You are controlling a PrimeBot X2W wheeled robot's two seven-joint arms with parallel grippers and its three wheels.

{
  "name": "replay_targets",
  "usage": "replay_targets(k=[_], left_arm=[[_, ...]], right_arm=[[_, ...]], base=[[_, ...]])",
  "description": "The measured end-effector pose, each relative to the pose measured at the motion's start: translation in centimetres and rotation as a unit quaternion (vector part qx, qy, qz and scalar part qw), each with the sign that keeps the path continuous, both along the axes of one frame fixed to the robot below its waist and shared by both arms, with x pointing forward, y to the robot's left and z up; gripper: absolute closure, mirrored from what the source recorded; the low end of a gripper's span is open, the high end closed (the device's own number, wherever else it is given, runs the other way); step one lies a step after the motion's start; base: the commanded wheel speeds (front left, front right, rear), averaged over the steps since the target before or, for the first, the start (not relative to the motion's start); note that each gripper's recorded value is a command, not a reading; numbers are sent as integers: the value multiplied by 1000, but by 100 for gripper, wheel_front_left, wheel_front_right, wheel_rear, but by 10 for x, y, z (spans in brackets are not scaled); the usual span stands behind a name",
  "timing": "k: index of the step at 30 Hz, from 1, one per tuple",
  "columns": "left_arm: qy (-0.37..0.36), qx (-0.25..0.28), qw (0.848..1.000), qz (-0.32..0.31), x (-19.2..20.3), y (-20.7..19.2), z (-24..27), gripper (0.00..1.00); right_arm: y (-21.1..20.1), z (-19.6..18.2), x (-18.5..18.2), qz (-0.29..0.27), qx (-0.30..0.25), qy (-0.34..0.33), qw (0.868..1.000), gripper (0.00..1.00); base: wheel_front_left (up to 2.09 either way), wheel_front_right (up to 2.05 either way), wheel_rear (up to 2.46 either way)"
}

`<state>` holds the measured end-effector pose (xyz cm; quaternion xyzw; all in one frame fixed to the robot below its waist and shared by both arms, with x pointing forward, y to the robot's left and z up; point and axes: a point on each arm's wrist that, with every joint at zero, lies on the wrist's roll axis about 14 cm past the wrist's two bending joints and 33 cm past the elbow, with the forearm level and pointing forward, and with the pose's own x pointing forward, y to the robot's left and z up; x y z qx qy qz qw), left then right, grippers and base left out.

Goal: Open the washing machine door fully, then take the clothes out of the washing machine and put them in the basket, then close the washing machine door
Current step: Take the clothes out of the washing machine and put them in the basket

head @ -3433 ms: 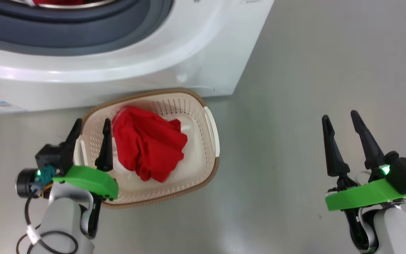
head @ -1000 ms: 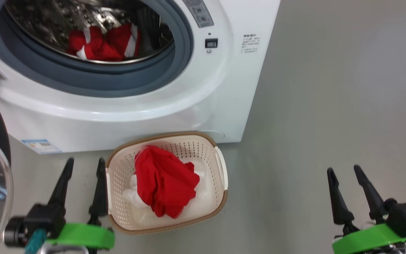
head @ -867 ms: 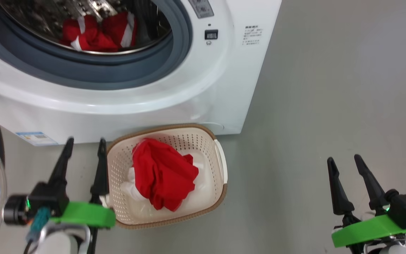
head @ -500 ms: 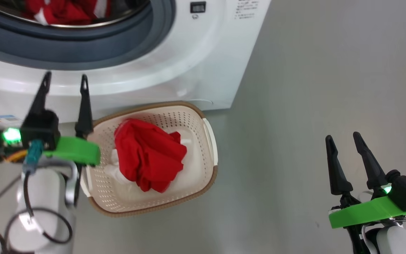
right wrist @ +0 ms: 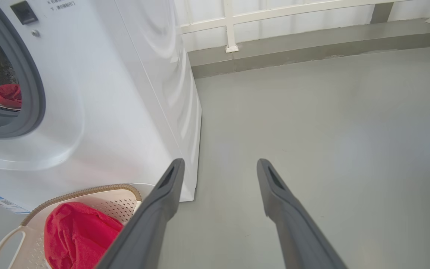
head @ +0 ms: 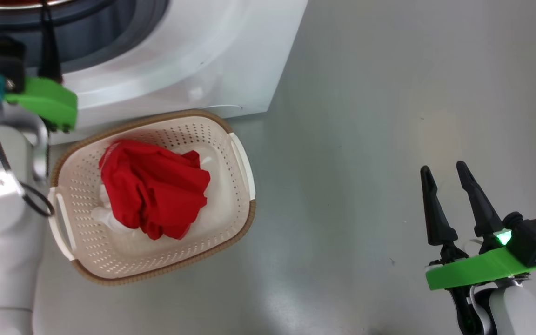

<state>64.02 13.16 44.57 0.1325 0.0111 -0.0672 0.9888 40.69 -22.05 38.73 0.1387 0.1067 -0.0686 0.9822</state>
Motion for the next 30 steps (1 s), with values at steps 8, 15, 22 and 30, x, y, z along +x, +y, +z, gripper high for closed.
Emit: replay_targets(k=[8,15,22,30], left_arm=[[22,32,999,22,35,13,-12,0],[38,54,997,35,55,23,-22,0],[66,60,995,45,74,25,-39,0],[97,64,992,57,87,30,-56,0]], right_arm=[[-5,-3,5,-7,0,2,1000,0],[-5,-12,1,-7,-2,17,1000,0],[-7,-16,3,-7,-3,21,1000,0],[-6,-22,-2,-7,-3,34,999,0]], base=[[0,0,0],[0,0,0],[0,0,0],[0,0,0]])
